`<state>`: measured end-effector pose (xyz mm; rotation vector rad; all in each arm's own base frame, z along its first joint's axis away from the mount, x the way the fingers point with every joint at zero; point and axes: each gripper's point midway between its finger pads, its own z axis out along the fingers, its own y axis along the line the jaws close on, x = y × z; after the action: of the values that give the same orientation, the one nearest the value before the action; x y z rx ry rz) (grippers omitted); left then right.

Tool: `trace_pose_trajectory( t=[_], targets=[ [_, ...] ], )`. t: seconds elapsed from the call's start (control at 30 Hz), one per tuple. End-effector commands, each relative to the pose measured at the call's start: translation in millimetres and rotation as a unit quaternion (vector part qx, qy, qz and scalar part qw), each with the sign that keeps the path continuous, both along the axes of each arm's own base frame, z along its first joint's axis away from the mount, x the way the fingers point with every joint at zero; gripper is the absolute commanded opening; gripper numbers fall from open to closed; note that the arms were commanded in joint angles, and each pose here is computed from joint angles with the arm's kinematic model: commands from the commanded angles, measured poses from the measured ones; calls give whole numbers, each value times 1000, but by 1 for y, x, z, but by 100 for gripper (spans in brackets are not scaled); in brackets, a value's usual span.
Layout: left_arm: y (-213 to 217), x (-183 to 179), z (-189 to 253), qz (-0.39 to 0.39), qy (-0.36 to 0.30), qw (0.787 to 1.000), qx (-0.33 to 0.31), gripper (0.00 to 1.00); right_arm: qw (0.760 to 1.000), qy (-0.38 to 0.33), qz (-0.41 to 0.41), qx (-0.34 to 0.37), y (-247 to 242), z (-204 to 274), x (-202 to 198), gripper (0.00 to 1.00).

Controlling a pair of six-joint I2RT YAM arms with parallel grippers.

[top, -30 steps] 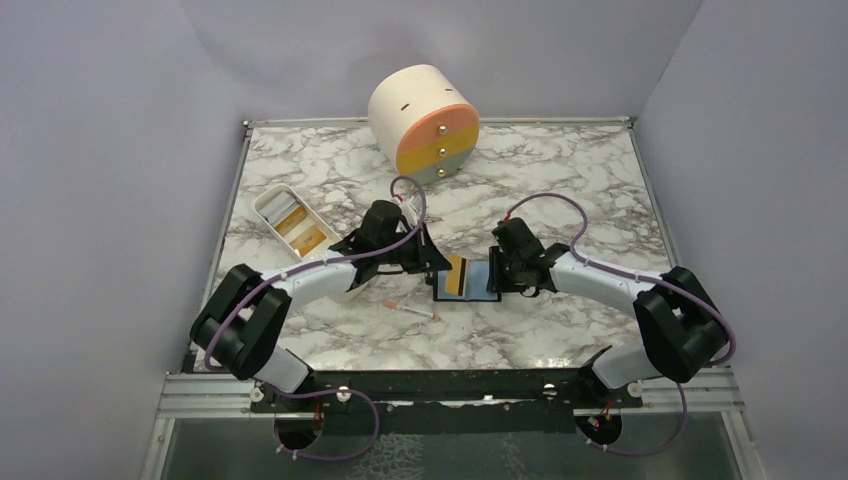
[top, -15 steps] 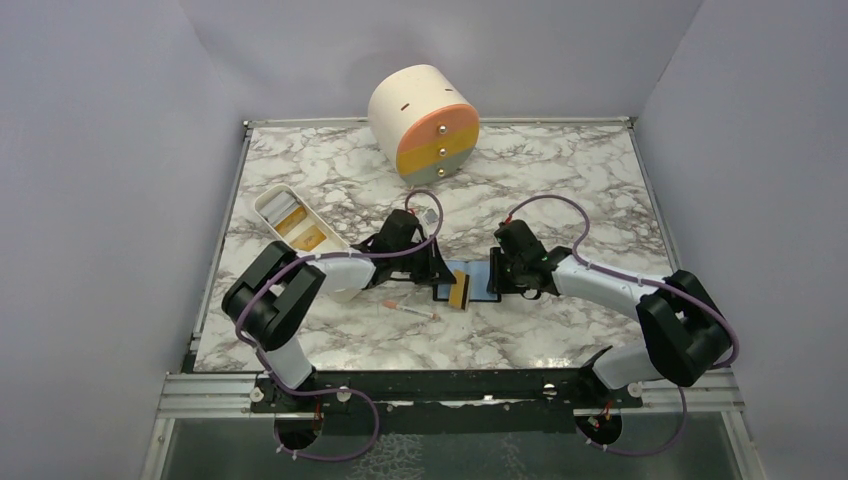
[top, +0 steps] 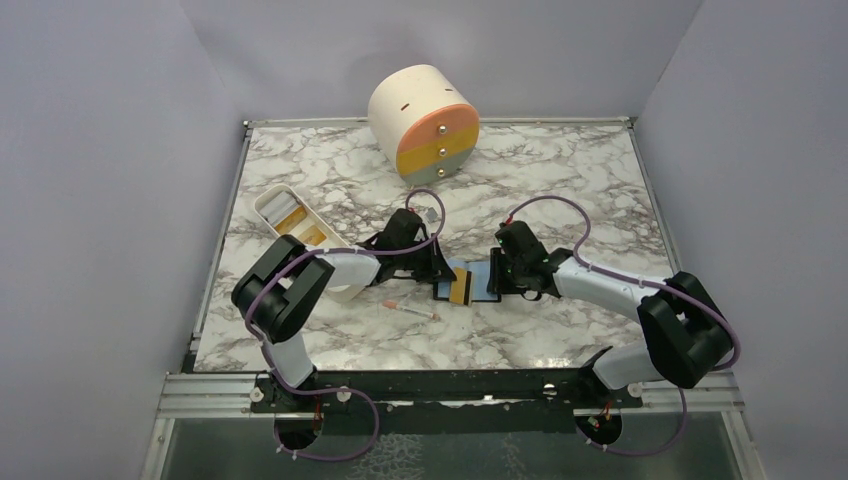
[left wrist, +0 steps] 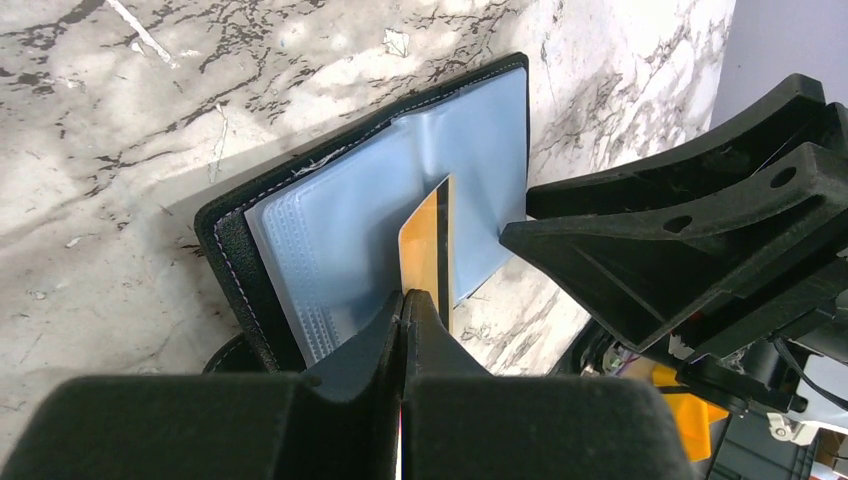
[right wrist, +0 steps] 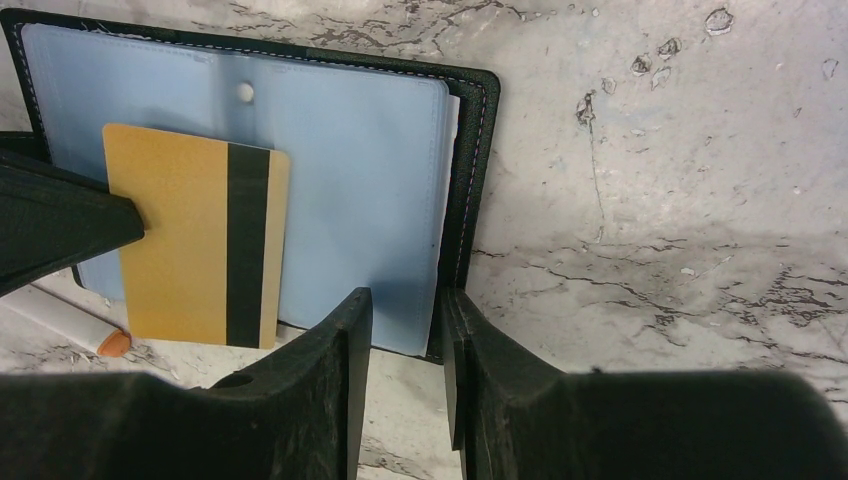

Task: Put the credit cards into the card holder
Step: Insert the credit card into the card holder.

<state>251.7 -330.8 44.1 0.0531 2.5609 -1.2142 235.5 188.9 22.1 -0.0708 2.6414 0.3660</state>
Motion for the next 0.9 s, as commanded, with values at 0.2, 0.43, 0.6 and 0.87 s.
trace_pose_trajectory(
  t=[0.2, 0.43, 0.6, 0.87],
  targets=[
    [1, 20, -14, 38, -27, 998, 31, 0, 1000, 14, -2, 13, 1, -8, -10, 31],
    [0, 25, -18, 49, -29, 998, 39, 0, 1000, 8, -2, 17, 1, -3, -10, 31],
    [4, 28, -22, 65, -33, 996, 50, 0, 1000, 7, -6, 15, 0, -3, -9, 31],
    [4, 31, -23, 80, -39, 994, 58, 0, 1000, 4, -9, 20, 2, 0, -7, 31]
  ],
)
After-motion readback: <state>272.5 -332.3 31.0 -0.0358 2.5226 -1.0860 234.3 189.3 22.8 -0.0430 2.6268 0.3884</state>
